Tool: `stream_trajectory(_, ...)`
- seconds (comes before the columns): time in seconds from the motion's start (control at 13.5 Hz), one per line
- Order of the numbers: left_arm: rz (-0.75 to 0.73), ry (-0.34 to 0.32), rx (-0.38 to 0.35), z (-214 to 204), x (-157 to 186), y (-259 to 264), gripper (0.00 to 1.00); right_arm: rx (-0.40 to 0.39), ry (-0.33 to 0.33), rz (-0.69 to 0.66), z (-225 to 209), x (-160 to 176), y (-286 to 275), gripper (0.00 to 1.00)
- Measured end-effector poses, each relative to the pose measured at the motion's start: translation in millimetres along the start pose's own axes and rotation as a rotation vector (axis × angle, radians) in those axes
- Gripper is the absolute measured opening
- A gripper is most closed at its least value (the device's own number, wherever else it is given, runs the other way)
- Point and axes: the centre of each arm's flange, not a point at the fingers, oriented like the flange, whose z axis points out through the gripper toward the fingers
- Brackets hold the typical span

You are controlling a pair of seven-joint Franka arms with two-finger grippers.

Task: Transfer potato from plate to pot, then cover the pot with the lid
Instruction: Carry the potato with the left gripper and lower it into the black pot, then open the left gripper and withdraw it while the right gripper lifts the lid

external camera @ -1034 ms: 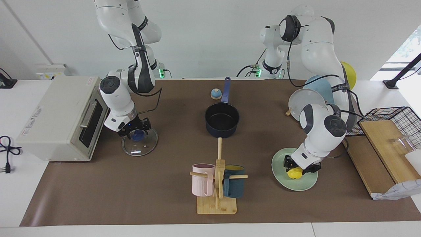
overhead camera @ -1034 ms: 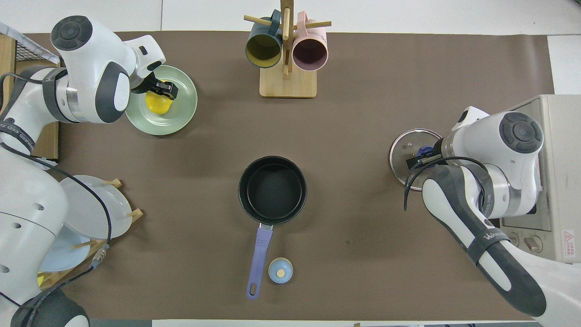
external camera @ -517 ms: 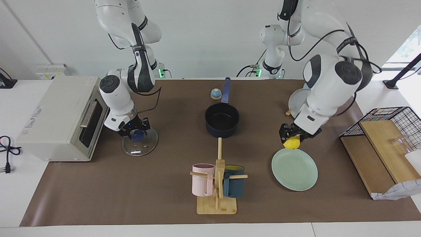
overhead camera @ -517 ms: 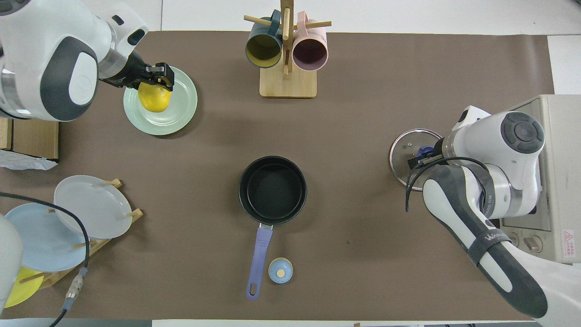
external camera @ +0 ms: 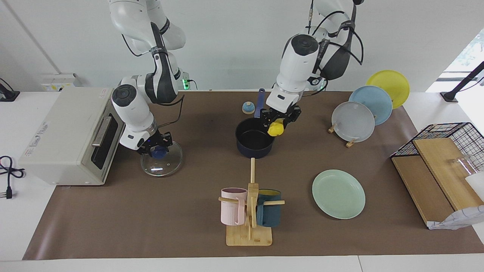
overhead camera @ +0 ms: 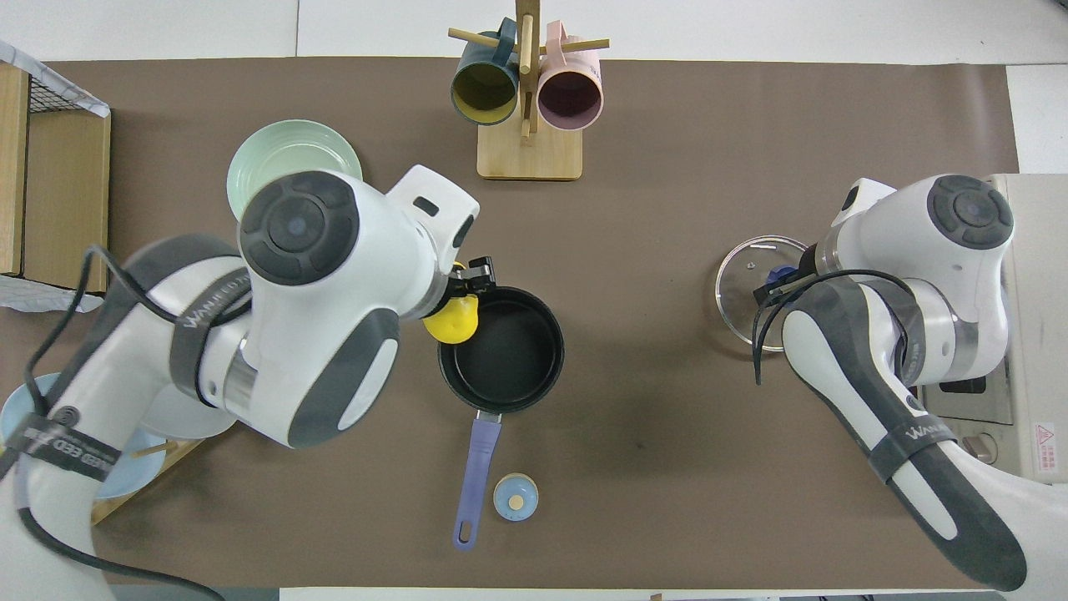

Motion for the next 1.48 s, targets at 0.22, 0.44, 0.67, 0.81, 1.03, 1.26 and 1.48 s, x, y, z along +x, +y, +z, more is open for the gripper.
stream_trajectory(0.22, 0.020, 0.014, -0.013, 48, -27, 10, 0.66, 0.005, -0.015, -0.026, -93, 14, -12, 0.66)
stream_trajectory(0.44, 0.035, 0.012, -0.009, 78, -43, 7, 0.66, 0.012, -0.042, -0.034, -151, 8, -18, 0.66)
stream_trajectory(0.67, 0.061, 0.000, 0.000, 102, -60, 12, 0.66, 0.014, -0.051, -0.037, -155, 7, -21, 0.66)
stream_trajectory(0.81, 0.065, -0.001, 0.001, 114, -64, 11, 0.66, 0.015, -0.060, -0.015, -152, 9, -24, 0.66)
stream_trajectory(1.03, 0.075, -0.009, 0.006, 135, -72, 14, 0.66, 0.014, -0.077, -0.005, -150, 10, -42, 0.66)
stream_trajectory(1.26, 0.080, -0.009, 0.017, 154, -77, 19, 0.66, 0.015, -0.088, -0.014, -150, 10, -50, 0.66)
stream_trajectory(1.48, 0.088, 0.002, 0.027, 155, -80, 21, 0.66, 0.013, -0.089, -0.009, -150, 11, -56, 0.66)
